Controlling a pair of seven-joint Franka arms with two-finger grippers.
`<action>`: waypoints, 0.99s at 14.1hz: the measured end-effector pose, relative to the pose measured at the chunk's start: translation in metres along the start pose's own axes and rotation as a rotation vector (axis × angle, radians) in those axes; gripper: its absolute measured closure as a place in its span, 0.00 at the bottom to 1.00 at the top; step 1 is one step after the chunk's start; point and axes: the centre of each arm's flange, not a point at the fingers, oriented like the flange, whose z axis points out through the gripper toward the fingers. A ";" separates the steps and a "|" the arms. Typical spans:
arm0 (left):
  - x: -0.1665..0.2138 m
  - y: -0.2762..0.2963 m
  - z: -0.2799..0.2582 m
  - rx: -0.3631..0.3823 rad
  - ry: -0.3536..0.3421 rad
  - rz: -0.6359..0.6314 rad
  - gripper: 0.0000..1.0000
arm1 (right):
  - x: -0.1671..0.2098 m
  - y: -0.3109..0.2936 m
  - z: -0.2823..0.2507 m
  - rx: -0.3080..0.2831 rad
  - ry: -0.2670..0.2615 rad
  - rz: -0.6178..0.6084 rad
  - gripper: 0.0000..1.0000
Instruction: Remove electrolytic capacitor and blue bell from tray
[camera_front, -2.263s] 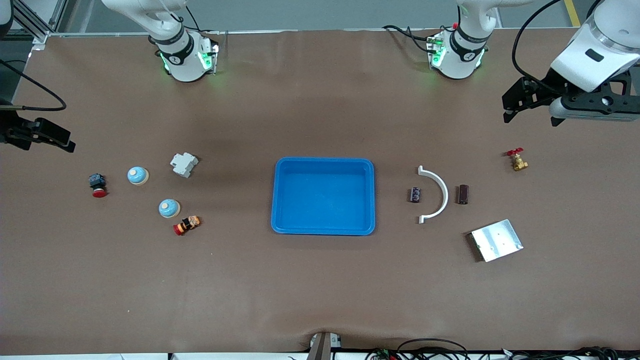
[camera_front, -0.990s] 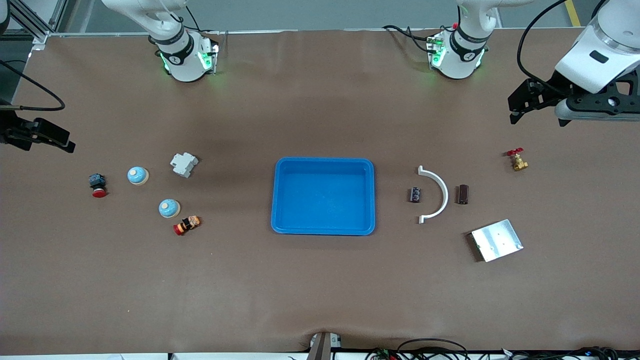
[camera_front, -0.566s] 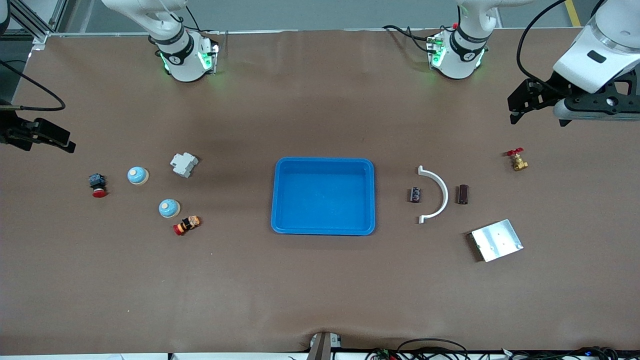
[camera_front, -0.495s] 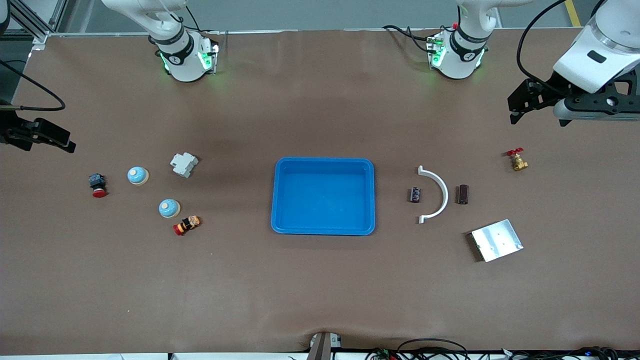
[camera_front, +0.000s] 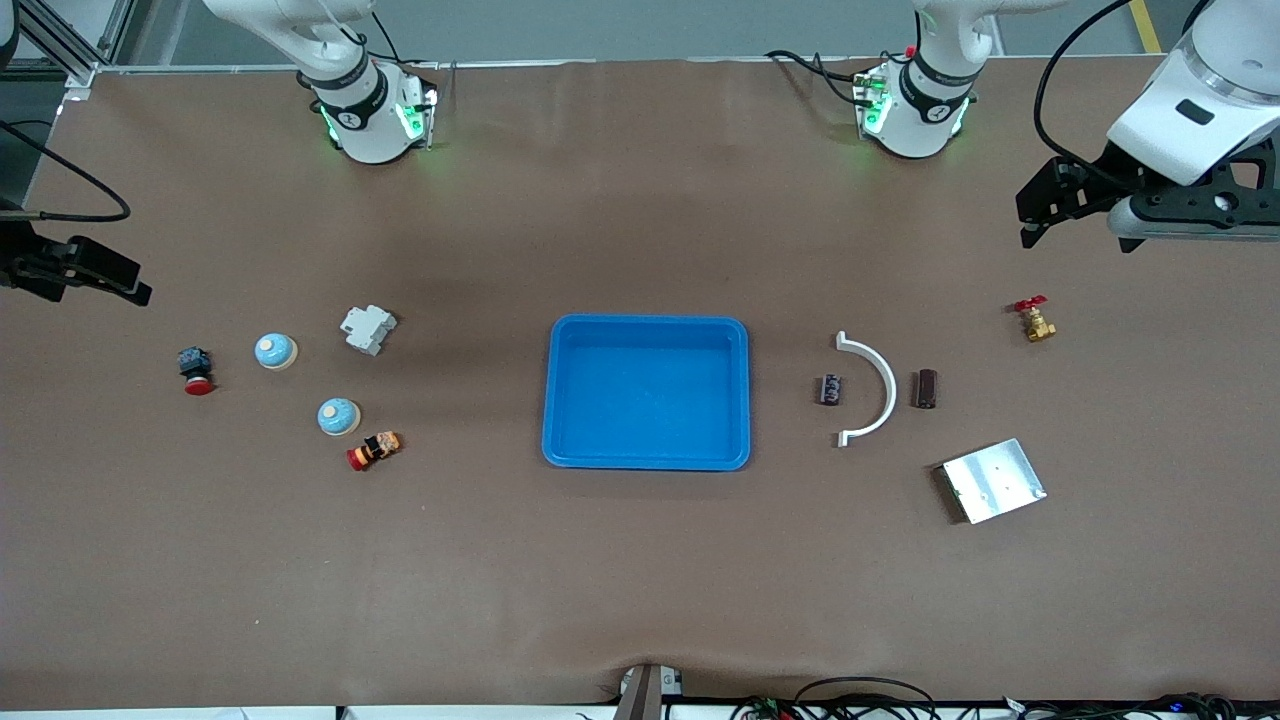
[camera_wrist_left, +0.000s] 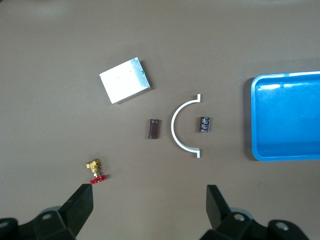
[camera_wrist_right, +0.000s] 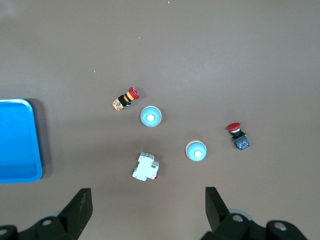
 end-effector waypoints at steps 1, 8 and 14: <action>0.000 0.000 0.000 0.000 0.000 0.000 0.00 | 0.000 0.002 0.000 0.000 0.000 0.003 0.00; 0.000 0.001 -0.009 -0.002 0.018 0.002 0.00 | 0.000 0.003 0.000 0.007 0.000 0.005 0.00; 0.000 0.004 -0.009 -0.031 0.015 -0.009 0.00 | 0.000 0.003 0.000 0.009 0.001 0.006 0.00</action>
